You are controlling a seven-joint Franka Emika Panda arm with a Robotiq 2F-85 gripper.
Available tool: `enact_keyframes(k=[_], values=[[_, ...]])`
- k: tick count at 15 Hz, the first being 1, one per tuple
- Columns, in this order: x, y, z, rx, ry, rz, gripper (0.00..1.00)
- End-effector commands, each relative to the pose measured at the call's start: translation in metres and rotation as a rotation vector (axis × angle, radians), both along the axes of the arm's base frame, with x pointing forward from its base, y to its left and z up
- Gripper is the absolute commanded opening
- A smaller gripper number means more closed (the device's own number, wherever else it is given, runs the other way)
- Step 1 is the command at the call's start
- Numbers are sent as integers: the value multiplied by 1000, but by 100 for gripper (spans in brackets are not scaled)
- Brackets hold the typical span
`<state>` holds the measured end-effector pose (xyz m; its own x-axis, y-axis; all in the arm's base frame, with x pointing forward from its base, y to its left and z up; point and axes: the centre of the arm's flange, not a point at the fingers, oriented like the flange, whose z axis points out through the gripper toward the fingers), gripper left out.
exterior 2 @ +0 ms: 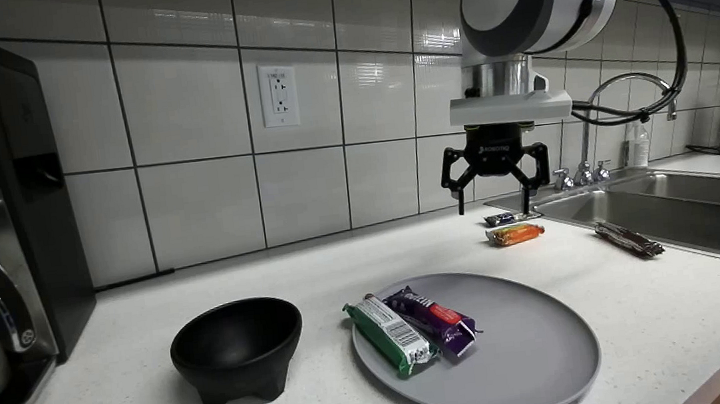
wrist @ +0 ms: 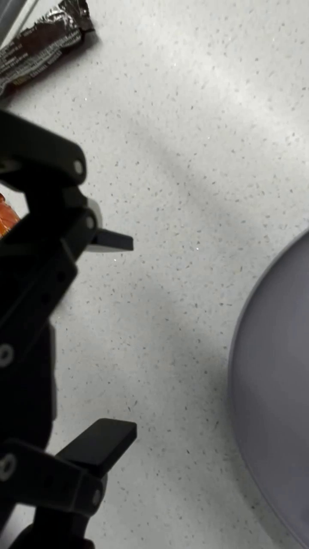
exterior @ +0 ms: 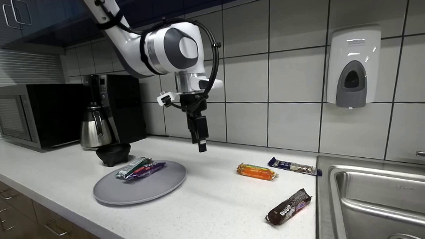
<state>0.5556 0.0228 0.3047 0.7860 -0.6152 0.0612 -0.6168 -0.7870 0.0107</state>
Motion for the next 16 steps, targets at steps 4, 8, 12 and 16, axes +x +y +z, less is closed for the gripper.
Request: enact_keyframes(k=[4,8,12,16], values=[[4,-41,-1,-7,4,-100,100],[8,-61,-8,-9,6,-131,100],[15,-80,-19,-11,13,-175,100],[27,-96,-27,-8,12,-242,100]])
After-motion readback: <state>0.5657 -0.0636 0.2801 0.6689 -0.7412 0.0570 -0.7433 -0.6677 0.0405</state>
